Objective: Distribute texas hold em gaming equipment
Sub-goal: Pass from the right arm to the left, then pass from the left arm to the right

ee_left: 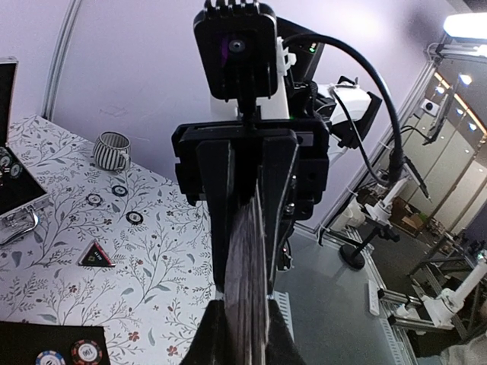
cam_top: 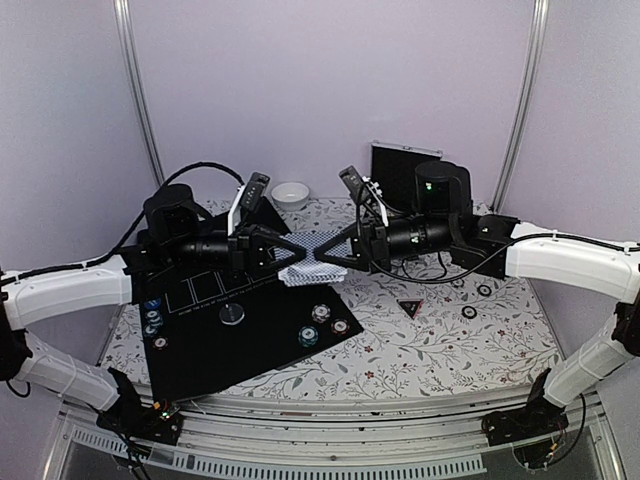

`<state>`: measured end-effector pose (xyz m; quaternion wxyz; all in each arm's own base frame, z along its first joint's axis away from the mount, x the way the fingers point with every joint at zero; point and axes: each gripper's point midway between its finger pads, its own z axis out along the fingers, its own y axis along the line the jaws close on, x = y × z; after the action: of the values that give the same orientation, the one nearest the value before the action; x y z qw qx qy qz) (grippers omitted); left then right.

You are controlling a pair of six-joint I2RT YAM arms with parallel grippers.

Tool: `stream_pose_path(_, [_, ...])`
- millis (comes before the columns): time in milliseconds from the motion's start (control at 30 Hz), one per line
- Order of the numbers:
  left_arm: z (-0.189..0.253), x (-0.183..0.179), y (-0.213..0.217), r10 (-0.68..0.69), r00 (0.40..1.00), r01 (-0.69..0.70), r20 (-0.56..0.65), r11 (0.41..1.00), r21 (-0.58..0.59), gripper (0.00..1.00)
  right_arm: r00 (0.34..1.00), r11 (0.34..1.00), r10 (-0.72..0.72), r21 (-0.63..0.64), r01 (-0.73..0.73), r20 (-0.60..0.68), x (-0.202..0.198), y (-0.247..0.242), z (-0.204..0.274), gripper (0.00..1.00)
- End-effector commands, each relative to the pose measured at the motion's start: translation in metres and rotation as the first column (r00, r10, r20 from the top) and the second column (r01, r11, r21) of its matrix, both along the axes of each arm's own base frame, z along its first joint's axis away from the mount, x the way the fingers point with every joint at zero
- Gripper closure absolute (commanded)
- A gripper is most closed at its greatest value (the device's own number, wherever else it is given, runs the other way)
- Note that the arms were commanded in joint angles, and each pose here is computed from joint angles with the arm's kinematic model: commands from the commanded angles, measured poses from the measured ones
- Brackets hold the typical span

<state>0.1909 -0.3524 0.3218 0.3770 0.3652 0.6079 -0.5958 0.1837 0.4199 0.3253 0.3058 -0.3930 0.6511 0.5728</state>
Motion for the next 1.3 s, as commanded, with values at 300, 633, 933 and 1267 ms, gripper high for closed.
stream_pose_path(300, [0.019,-0.011,0.004,-0.003,0.997,0.007,0.076,0.999,-0.043,1.0,1.0,0.998,0.025,0.053,-0.025,0.008,-0.009,-0.008,0.014,0.52])
stream_pose_path(633, [0.023,0.01,0.004,0.093,0.992,-0.092,-0.081,0.995,0.025,1.0,0.936,0.973,-0.213,-0.025,0.229,0.282,0.023,-0.039,0.01,0.25])
stream_pose_path(933, [0.019,0.013,-0.005,0.059,0.955,-0.035,-0.291,0.996,0.086,1.0,0.527,0.994,-0.085,0.039,0.098,0.846,-0.008,-0.043,0.006,0.01])
stream_pose_path(1267, [0.016,0.005,-0.007,0.01,0.942,0.018,-0.335,0.997,0.079,1.0,0.38,0.995,-0.097,0.077,0.068,0.92,0.006,-0.021,0.007,0.01])
